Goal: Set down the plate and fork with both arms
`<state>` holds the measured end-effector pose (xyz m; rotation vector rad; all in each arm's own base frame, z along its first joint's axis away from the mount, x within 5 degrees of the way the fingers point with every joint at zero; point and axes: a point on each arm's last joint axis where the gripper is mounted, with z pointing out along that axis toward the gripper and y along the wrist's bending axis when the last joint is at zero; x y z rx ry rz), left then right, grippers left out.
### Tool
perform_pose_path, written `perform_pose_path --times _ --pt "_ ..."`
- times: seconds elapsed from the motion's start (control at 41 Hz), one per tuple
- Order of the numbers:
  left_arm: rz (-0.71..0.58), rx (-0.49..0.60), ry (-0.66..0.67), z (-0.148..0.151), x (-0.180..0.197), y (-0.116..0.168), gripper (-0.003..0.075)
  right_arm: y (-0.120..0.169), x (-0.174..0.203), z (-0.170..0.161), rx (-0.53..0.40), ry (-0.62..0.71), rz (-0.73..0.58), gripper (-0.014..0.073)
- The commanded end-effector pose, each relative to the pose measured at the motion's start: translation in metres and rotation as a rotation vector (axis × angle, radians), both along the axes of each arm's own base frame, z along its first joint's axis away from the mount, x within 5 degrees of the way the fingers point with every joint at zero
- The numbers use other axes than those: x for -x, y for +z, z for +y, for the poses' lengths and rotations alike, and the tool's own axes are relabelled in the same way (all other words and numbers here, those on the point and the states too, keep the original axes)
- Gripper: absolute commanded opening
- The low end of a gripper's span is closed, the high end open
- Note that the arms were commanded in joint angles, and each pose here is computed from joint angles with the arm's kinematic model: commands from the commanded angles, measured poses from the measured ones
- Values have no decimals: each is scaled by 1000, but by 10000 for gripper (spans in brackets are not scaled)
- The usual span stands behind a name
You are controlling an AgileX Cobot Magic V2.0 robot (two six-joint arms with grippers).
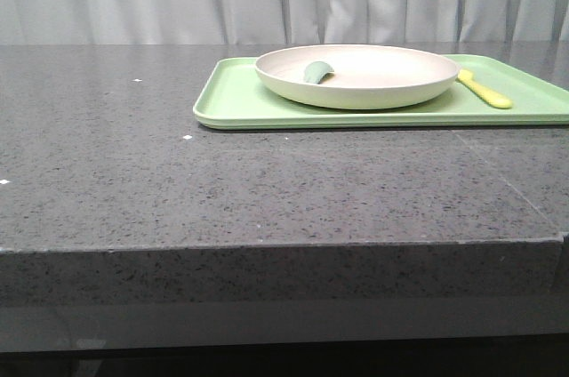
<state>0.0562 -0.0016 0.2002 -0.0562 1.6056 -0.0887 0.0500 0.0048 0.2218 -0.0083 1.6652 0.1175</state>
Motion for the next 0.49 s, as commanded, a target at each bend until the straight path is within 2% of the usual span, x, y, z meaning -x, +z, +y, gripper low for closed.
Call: perform_pose_path --times 0.0,0.171,0.463 --pt "-104 9 10 1 2 8 -18 -1 0 -1 -5 -11 -119 -67" --pt "-104 9 10 1 2 8 -18 -29 -5 -1 0 -11 -35 -67" --pt "-104 9 10 1 2 8 -18 -29 -5 -1 3 -11 -32 -67"
